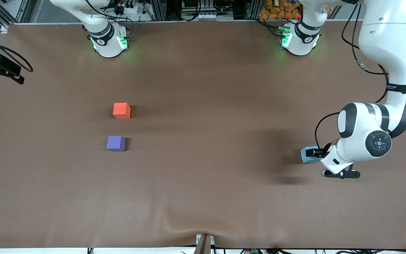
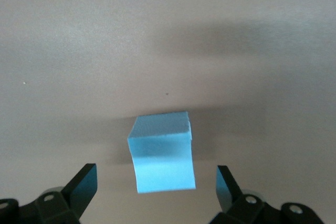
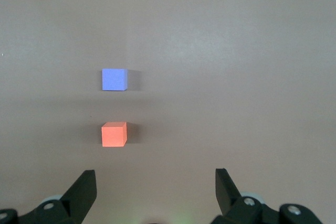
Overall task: Place blue block between orange and purple blocks
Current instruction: 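Lower the left gripper and close it on the light blue block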
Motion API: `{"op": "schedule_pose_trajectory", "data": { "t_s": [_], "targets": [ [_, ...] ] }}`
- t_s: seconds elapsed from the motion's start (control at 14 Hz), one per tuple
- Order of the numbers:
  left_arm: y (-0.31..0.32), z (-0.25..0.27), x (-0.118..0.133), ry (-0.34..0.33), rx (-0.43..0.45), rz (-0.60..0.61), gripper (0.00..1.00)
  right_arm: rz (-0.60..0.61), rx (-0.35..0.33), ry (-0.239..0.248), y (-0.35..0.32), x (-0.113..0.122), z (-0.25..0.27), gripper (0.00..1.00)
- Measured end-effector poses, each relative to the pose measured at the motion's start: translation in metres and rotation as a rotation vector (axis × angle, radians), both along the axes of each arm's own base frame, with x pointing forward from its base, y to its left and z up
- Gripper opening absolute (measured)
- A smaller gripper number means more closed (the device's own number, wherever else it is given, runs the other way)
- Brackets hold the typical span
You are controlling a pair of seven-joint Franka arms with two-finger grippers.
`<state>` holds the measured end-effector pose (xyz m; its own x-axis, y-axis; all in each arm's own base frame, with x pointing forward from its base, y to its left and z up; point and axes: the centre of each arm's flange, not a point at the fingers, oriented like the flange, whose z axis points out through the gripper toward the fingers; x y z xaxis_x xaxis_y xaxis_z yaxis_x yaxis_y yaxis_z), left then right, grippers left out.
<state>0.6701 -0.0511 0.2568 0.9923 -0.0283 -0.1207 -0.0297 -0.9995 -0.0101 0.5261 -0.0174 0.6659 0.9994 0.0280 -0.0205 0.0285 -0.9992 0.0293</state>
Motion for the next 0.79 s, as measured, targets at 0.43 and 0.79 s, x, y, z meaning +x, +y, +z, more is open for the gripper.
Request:
{"op": "schedule_pose_trajectory", "data": {
  "t_s": [0.43, 0.79],
  "targets": [
    [-0.001, -0.055, -0.007, 0.049, 0.003, 0.031, 1.00, 0.001, 0.000, 0.001, 0.001, 0.000, 0.000, 1.00],
    [-0.004, -0.073, -0.010, 0.056, 0.001, 0.028, 0.79, -0.007, 0.001, 0.002, -0.004, 0.000, -0.001, 1.00]
  ]
}}
